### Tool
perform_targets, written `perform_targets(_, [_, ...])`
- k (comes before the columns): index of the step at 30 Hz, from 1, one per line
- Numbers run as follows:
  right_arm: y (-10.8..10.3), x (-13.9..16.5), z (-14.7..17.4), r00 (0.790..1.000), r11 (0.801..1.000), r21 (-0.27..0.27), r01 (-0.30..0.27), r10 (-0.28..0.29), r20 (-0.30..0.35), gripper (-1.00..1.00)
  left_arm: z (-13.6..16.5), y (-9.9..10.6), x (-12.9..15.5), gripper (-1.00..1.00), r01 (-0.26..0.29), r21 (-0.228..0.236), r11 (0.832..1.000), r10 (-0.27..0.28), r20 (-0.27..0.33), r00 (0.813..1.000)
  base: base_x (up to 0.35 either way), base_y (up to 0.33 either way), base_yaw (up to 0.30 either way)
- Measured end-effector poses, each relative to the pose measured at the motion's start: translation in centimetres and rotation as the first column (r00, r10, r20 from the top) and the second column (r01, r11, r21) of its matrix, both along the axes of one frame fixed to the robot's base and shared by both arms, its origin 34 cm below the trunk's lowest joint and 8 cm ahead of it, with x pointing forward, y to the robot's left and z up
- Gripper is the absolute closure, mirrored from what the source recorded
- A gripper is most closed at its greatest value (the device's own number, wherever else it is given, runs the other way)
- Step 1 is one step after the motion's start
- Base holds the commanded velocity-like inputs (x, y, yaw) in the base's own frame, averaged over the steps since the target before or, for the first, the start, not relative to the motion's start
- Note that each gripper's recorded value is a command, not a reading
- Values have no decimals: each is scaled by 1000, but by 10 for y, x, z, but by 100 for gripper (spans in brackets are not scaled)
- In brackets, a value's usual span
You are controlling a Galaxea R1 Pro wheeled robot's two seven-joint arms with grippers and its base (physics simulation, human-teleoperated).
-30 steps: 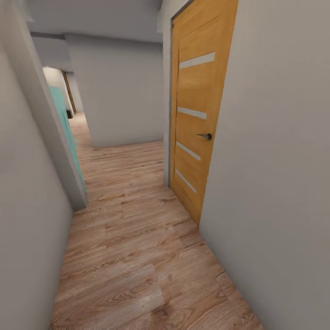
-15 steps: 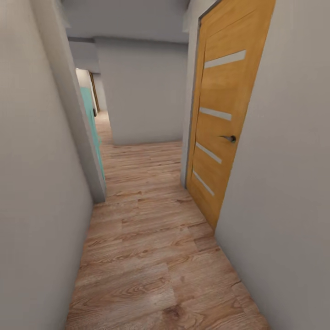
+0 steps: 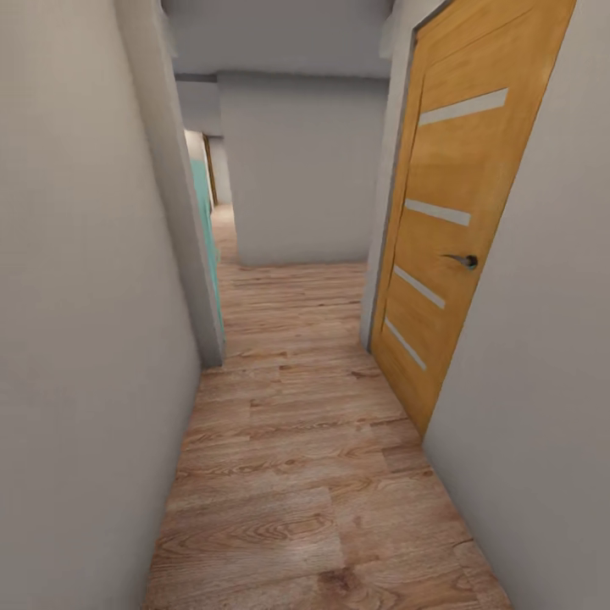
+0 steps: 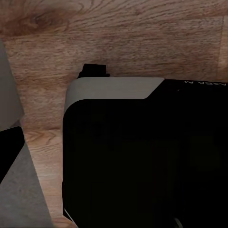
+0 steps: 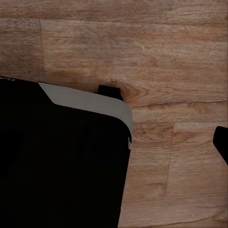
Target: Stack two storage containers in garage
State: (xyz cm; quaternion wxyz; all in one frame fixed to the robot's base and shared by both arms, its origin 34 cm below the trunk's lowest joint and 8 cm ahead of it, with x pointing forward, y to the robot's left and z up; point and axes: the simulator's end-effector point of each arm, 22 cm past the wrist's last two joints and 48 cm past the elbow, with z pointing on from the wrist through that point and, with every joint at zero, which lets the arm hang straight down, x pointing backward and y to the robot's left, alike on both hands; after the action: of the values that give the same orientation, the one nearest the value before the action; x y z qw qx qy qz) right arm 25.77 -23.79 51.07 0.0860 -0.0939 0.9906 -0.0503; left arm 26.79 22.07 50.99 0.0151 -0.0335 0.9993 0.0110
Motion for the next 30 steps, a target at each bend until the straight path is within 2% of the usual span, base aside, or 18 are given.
perform_targets(7, [-2, -1, 0, 1000, 1000, -2, 14, -14, -2, -100, 0, 0, 0, -100, 0, 1, 1000, 0, 0, 1000, 0, 0, 7])
perform_targets(16, [-1, 0, 0, 1000, 1000, -1, 2, -2, -2, -100, 0, 0, 0, -100, 0, 0, 1000, 0, 0, 1000, 6, 0, 0])
perform_targets(30, [-2, -1, 0, 1000, 1000, -2, 5, -5, -2, -100, 0, 5, 0, -100, -2, 5, 1000, 2, 1, 1000, 291, 0, 0])
